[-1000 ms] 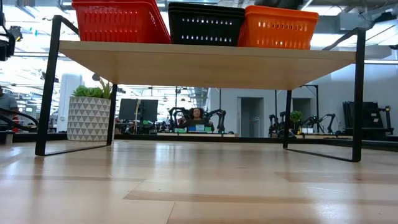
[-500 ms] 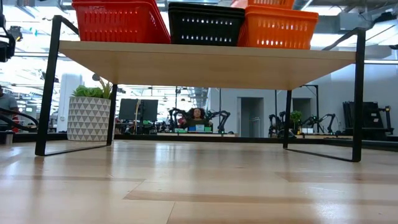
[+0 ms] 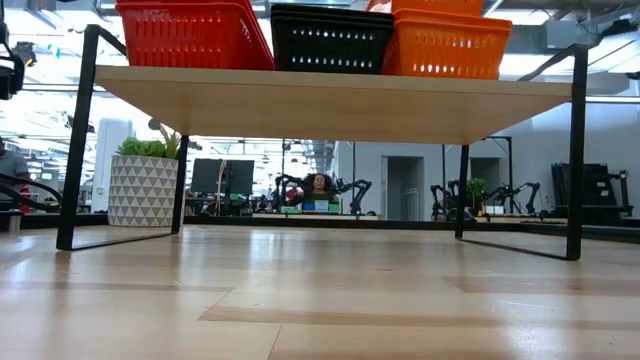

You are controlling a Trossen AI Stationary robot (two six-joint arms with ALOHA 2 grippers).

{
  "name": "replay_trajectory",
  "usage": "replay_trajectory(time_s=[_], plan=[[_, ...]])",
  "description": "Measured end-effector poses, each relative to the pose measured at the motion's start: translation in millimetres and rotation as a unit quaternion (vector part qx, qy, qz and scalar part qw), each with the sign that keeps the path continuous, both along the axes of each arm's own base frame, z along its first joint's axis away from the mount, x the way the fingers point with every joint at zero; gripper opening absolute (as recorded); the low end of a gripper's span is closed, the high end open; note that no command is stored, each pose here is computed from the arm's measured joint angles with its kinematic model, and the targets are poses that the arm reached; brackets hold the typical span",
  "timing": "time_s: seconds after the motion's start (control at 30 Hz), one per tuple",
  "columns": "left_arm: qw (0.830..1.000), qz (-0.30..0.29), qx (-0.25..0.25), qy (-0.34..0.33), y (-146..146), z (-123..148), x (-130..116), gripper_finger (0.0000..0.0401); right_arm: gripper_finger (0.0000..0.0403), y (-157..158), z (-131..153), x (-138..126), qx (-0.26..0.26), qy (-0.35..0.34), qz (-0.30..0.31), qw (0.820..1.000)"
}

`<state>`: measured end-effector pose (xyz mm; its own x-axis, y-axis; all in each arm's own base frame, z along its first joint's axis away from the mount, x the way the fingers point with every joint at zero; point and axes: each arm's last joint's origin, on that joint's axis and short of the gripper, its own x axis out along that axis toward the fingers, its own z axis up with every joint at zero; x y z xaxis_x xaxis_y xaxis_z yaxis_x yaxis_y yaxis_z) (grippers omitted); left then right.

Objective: Stack baskets on shelf by color
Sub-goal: Stack the orange bin on top of the other orange bins on the shelf

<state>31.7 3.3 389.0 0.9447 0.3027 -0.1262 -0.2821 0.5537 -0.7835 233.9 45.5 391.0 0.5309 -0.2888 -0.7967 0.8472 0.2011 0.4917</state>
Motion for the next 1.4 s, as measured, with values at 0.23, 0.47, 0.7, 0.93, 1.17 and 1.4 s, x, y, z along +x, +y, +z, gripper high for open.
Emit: replay_trajectory(time_s=[0.23,0.47,0.7,0.93,1.17,1.4], plan=[[1.000,-0.004,-0.001,0.001,0,0,0,0.0000,0.0014,9,-7,7,0.003,0.012,0.003,1.000],[1.000,-0.007,-0.002,0.002,-1,0,0,0.0000,0.0018,13,-16,16,0.016,0.038,0.018,0.999],[1.000,-0.007,-0.002,0.002,-1,0,0,0.0000,0.0026,13,-15,14,0.017,0.038,0.021,0.999],[1.000,-0.007,-0.001,0.002,-1,0,0,0.0000,0.0049,14,-16,15,0.029,0.046,0.039,0.998],[1.000,-0.007,-0.001,0.002,-1,0,0,0.0000,0.0066,15,-16,15,0.033,0.048,0.043,0.997],[1.000,-0.007,0.003,0.004,0,-1,0,0.0000,0.0087,15,-16,15,0.033,0.049,0.046,0.997]])
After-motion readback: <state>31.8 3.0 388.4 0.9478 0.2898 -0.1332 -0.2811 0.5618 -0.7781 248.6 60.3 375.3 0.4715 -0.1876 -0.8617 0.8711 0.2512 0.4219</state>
